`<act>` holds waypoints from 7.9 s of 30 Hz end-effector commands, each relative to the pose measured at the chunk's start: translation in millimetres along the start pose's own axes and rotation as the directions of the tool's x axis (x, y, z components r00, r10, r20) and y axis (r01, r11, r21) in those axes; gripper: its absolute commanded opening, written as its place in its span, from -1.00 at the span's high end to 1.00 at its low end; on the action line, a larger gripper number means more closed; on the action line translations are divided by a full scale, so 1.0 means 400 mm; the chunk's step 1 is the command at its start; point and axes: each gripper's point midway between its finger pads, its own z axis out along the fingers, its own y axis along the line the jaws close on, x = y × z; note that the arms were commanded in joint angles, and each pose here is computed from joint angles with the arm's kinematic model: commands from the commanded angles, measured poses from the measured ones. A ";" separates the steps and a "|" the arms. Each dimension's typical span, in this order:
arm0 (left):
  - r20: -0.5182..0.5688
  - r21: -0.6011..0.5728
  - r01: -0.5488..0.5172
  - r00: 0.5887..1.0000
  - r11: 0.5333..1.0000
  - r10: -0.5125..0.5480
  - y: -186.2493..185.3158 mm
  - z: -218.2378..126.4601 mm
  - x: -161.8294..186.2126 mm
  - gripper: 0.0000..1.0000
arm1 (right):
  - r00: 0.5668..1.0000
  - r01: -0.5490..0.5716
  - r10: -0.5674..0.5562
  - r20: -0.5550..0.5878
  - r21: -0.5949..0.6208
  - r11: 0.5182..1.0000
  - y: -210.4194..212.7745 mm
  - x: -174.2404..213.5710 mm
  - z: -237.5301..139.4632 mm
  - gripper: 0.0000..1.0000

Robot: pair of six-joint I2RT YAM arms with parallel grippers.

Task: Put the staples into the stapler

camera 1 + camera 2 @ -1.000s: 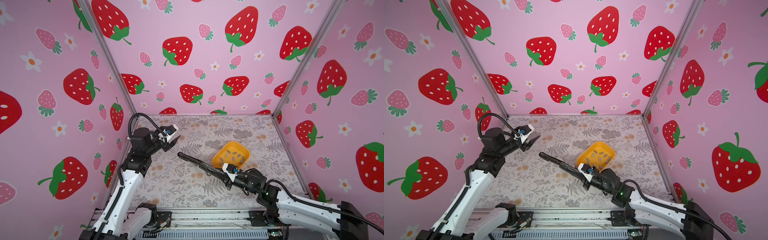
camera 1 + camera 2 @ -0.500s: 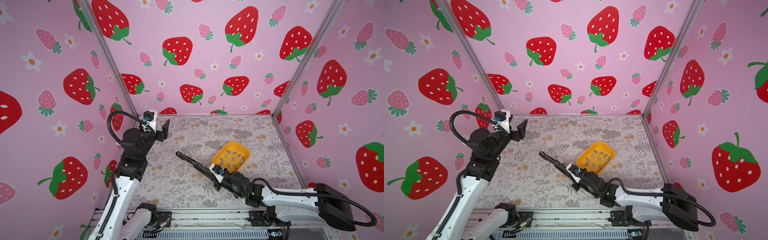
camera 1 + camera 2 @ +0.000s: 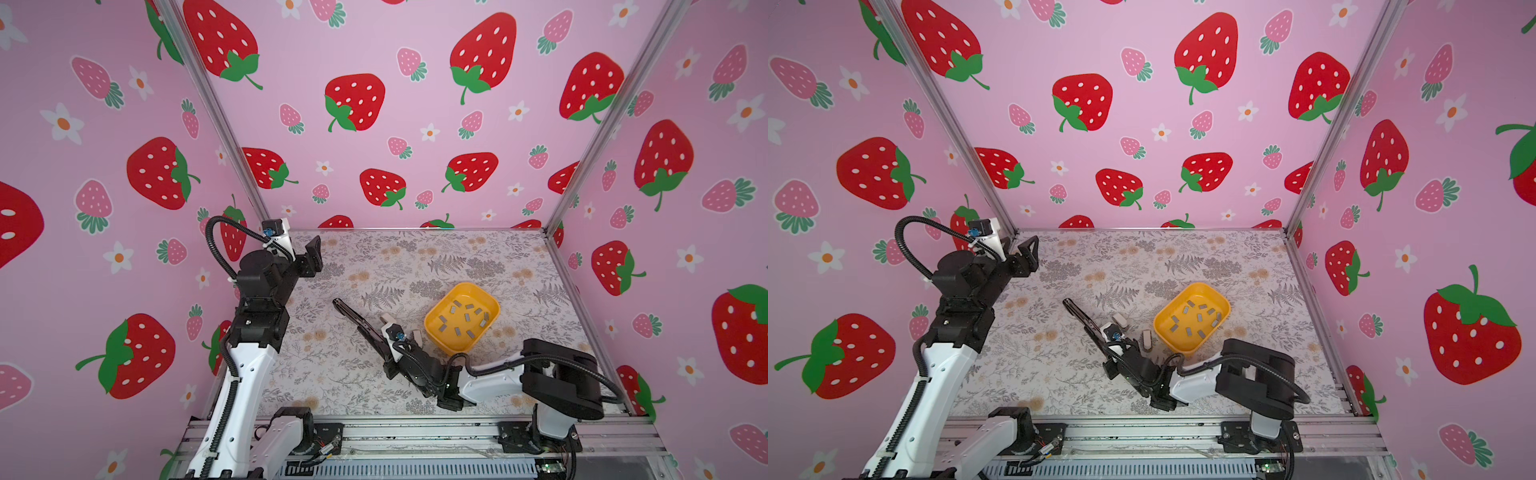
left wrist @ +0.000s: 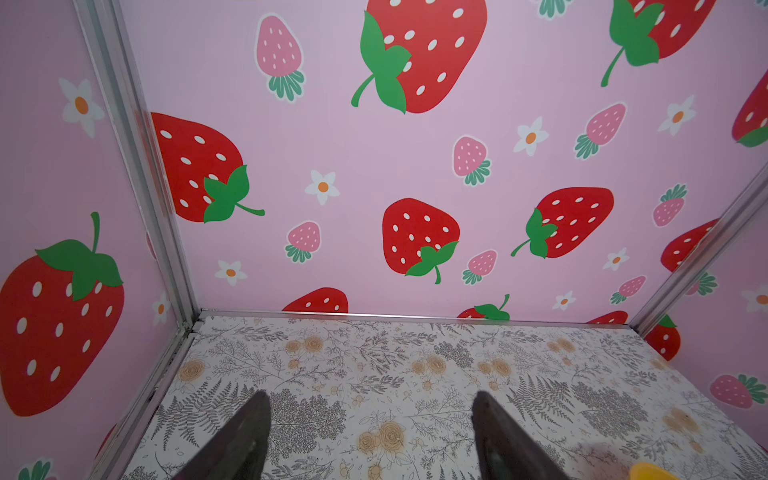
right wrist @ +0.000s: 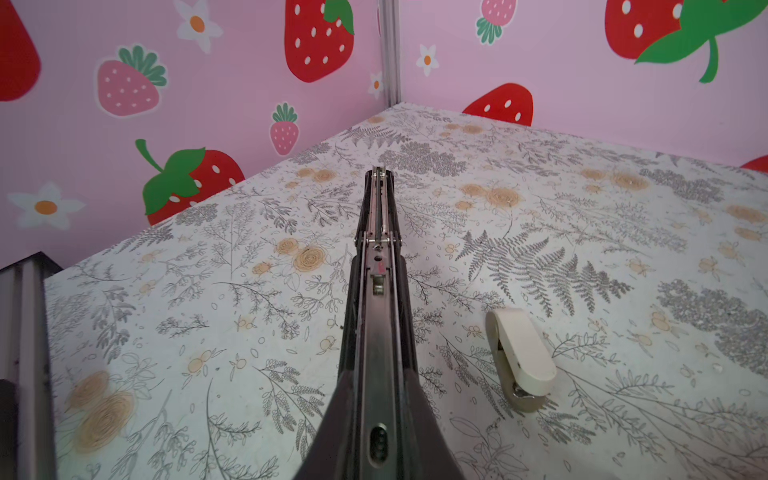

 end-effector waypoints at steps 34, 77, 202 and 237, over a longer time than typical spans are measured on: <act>0.040 0.039 0.058 0.997 0.998 -0.060 0.012 -0.010 -0.039 -0.51 | 0.989 -0.145 0.147 -0.003 0.141 0.979 0.073 0.185 0.215 0.58; 0.054 0.260 -0.037 0.998 0.965 0.024 -0.073 0.031 -0.009 -0.48 | 0.981 -0.195 0.194 0.023 0.084 0.977 0.034 -0.011 0.038 -0.58; 0.801 0.560 -0.114 -0.176 -0.821 0.572 -0.620 -0.097 0.975 0.22 | 0.925 -0.372 0.294 0.242 0.741 0.560 -0.866 -0.007 -0.560 -0.43; 0.574 0.691 -0.504 -0.054 -0.519 0.817 -0.621 -0.187 0.637 1.00 | 0.917 -0.397 0.328 0.227 0.592 0.702 -0.800 -0.041 -0.506 -0.30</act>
